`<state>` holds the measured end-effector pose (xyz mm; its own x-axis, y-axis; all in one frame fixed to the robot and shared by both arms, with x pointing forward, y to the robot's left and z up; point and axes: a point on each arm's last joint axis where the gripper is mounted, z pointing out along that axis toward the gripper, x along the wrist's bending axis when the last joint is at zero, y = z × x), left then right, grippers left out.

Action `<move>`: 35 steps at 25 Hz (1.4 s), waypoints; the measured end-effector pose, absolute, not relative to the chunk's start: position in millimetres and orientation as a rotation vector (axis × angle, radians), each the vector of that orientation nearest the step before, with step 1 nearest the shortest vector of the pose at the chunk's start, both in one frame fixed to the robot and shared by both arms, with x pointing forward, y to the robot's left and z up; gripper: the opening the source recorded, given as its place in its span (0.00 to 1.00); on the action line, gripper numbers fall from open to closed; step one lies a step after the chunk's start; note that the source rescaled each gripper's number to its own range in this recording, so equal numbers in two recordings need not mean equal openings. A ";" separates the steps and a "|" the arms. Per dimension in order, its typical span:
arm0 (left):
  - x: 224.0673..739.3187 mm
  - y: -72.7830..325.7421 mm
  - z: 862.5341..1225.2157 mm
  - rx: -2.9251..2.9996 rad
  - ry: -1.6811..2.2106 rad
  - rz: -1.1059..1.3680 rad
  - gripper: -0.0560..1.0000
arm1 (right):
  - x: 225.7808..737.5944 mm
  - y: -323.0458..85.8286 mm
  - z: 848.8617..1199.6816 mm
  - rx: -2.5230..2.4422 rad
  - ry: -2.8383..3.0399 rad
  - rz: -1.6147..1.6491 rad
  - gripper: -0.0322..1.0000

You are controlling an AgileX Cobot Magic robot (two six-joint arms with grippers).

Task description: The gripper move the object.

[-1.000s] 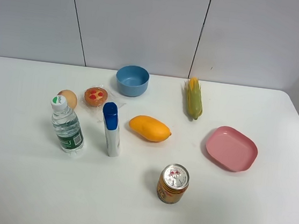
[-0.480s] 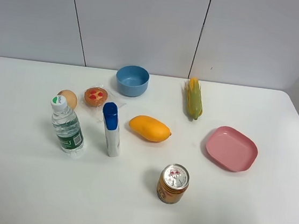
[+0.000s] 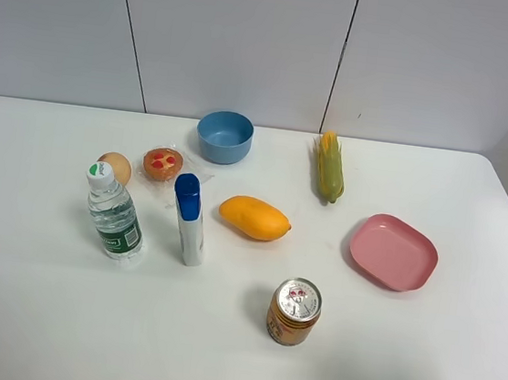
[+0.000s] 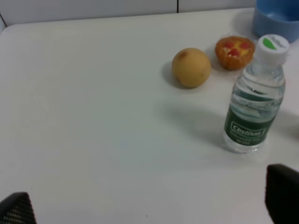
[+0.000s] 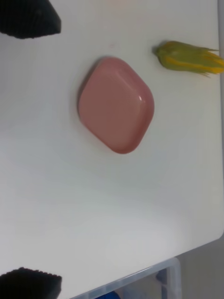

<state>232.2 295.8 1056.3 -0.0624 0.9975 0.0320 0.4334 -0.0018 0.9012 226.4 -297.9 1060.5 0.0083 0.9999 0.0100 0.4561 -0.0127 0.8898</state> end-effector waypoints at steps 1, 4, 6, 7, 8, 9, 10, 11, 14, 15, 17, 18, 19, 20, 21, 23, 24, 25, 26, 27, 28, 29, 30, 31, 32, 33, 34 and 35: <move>232.2 295.8 1056.3 1.513 1.579 1.027 1.00 | 226.3 -297.9 1060.3 1.563 1.540 0.950 1.00; 232.2 295.8 1056.3 1.513 1.579 1.027 1.00 | 226.3 -297.9 1059.2 1.569 1.547 0.944 1.00; 232.2 295.8 1056.3 1.513 1.579 1.027 1.00 | 228.3 -297.9 1055.2 1.578 1.556 0.936 1.00; 232.2 295.8 1056.3 1.513 1.579 1.027 1.00 | 229.4 -298.0 1053.7 1.579 1.556 0.935 1.00; 232.2 295.8 1056.3 1.513 1.579 1.027 1.00 | 230.6 -298.0 1052.6 1.577 1.554 0.937 1.00; 232.2 295.8 1056.3 1.513 1.579 1.027 1.00 | 231.9 -298.0 1051.8 1.573 1.550 0.940 1.00; 232.2 295.8 1056.3 1.513 1.579 1.027 1.00 | 232.6 -298.0 1051.5 1.570 1.547 0.943 1.00; 232.2 295.8 1056.3 1.513 1.579 1.027 1.00 | 233.3 -298.0 1051.2 1.567 1.545 0.946 1.00; 232.2 295.8 1056.3 1.513 1.579 1.027 1.00 | 233.6 -297.9 1050.7 1.568 1.545 0.946 1.00; 232.2 295.8 1056.3 1.513 1.579 1.027 1.00 | 233.6 -297.9 1050.7 1.568 1.545 0.946 1.00; 232.2 295.8 1056.3 1.513 1.579 1.027 1.00 | 233.7 -297.9 1050.5 1.569 1.546 0.946 1.00; 232.2 295.8 1056.3 1.513 1.579 1.027 1.00 | 233.7 -297.9 1050.5 1.569 1.546 0.946 1.00; 232.2 295.8 1056.3 1.513 1.579 1.027 1.00 | 233.7 -297.9 1050.5 1.569 1.546 0.946 1.00; 232.2 295.8 1056.3 1.513 1.579 1.027 1.00 | 233.7 -297.9 1050.5 1.569 1.546 0.946 1.00; 232.2 295.8 1056.3 1.513 1.579 1.027 1.00 | 233.7 -297.9 1050.5 1.569 1.546 0.946 1.00; 232.2 295.8 1056.3 1.514 1.579 1.027 1.00 | 233.7 -297.9 1050.5 1.569 1.546 0.946 1.00; 232.2 295.8 1056.3 1.514 1.579 1.027 1.00 | 233.7 -297.9 1050.5 1.569 1.546 0.946 1.00; 232.2 295.8 1056.3 1.514 1.579 1.027 1.00 | 233.7 -297.9 1050.5 1.569 1.546 0.946 1.00; 232.2 295.8 1056.3 1.514 1.579 1.027 1.00 | 233.7 -297.9 1050.5 1.569 1.546 0.946 1.00; 232.2 295.8 1056.3 1.514 1.579 1.027 1.00 | 233.7 -297.9 1050.5 1.569 1.546 0.946 1.00; 232.2 295.8 1056.3 1.514 1.579 1.027 1.00 | 233.7 -297.9 1050.5 1.569 1.546 0.946 1.00; 232.2 295.8 1056.3 1.514 1.579 1.027 1.00 | 233.7 -297.9 1050.5 1.569 1.546 0.946 1.00; 232.2 295.8 1056.3 1.514 1.579 1.027 1.00 | 233.7 -297.9 1050.5 1.569 1.546 0.946 1.00; 232.2 295.8 1056.3 1.514 1.579 1.027 1.00 | 233.7 -297.9 1050.5 1.569 1.546 0.946 1.00; 232.2 295.8 1056.3 1.514 1.579 1.027 1.00 | 233.7 -297.9 1050.5 1.569 1.546 0.946 1.00; 232.2 295.8 1056.3 1.514 1.579 1.027 1.00 | 233.7 -297.9 1050.5 1.569 1.546 0.946 1.00; 232.2 295.8 1056.3 1.514 1.579 1.027 1.00 | 233.7 -297.9 1050.5 1.569 1.546 0.946 1.00; 232.2 295.8 1056.3 1.513 1.579 1.027 1.00 | 233.7 -297.9 1050.5 1.569 1.546 0.946 1.00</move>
